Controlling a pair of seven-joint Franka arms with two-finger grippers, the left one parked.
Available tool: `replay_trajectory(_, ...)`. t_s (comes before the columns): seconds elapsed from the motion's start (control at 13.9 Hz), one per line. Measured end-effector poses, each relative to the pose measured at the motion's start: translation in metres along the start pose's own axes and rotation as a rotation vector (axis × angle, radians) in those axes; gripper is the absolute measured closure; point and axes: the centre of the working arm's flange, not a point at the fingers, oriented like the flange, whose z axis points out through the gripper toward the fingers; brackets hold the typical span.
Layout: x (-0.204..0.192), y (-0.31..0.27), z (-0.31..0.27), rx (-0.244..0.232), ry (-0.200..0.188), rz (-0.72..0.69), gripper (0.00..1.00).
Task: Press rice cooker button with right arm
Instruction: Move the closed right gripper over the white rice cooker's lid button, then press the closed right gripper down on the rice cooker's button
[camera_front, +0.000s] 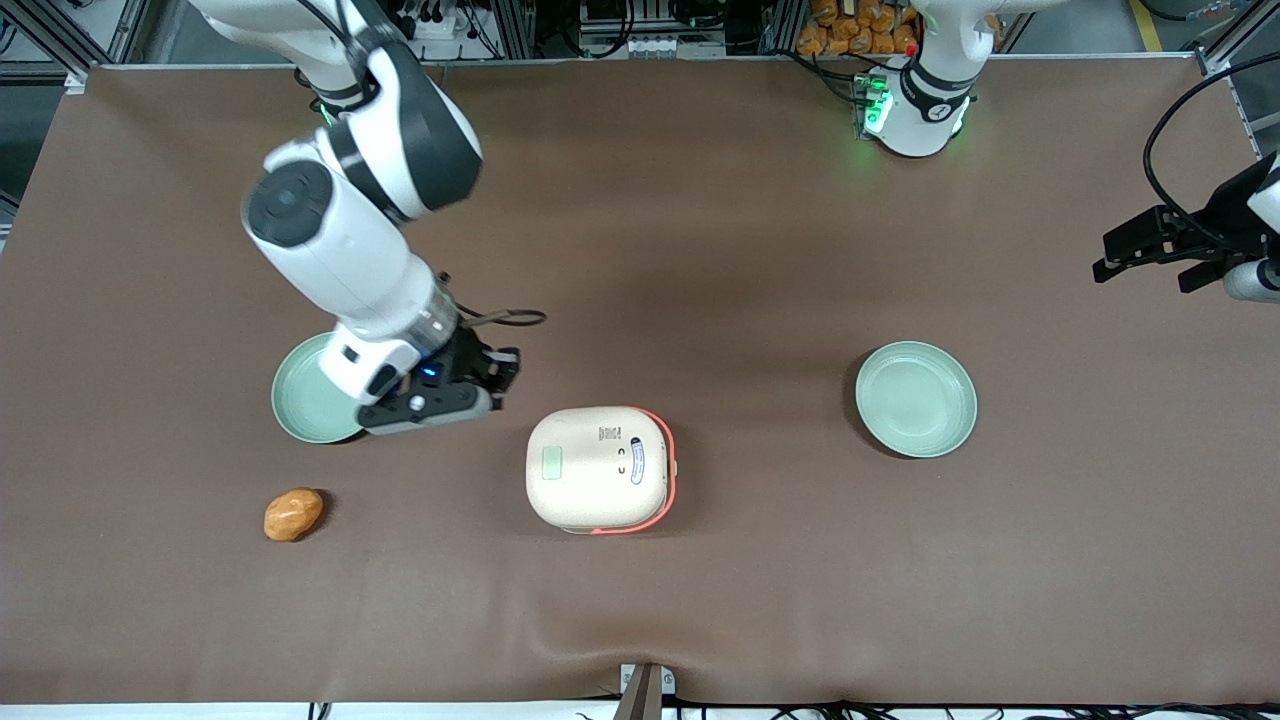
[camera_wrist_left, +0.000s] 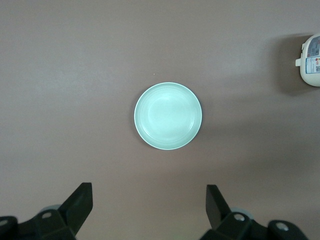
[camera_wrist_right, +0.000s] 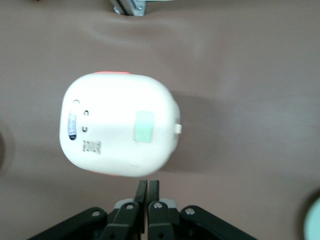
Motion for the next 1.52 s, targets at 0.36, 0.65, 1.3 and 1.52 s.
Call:
replay_trajectory(0.36, 0.010, -0.006, 0.055, 0.029, 0.060, 0.018, 0.99)
replay_trajectory(0.65, 0.010, -0.007, 0.082, 0.020, 0.055, 0.018, 0.99)
replay_trajectory(1.3, 0.011, -0.007, 0.106, 0.020, 0.075, 0.017, 0.99)
replay_trajectory(1.52, 0.011, -0.008, 0.110, 0.021, 0.084, 0.017, 0.99)
